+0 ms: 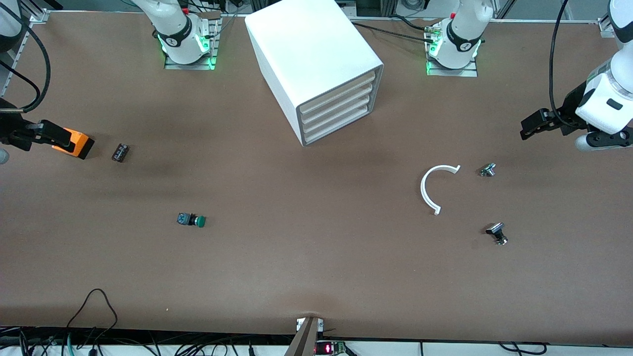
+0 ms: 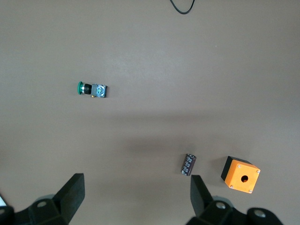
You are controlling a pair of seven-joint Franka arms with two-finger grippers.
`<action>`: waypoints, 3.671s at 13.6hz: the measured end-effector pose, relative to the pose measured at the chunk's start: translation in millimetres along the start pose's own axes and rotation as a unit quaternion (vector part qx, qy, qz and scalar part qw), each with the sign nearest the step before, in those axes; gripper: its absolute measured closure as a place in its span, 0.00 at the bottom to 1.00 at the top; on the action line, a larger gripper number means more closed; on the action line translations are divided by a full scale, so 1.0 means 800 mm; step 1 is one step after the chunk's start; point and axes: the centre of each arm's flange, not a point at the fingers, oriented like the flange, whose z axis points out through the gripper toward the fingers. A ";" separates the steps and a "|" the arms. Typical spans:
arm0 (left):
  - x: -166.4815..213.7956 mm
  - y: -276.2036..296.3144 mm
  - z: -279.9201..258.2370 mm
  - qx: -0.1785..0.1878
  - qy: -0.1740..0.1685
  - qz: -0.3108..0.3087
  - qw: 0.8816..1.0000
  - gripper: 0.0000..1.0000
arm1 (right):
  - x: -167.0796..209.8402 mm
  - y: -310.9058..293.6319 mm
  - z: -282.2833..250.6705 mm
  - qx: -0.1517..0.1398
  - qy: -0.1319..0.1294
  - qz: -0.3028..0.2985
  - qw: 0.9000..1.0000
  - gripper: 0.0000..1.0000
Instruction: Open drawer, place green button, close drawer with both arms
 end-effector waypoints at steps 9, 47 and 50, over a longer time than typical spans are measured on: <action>0.000 0.000 0.000 0.000 0.000 0.000 1.000 0.00 | 0.000 -0.020 0.003 0.002 -0.006 -0.014 1.000 0.00; -0.158 0.348 0.546 -0.453 -0.331 0.178 0.808 0.00 | 0.111 -0.161 0.472 0.044 -0.012 -0.578 0.815 0.00; -0.191 0.358 0.561 -0.460 -0.328 0.181 0.805 0.03 | 0.109 -0.162 0.476 0.045 -0.014 -0.590 0.806 0.00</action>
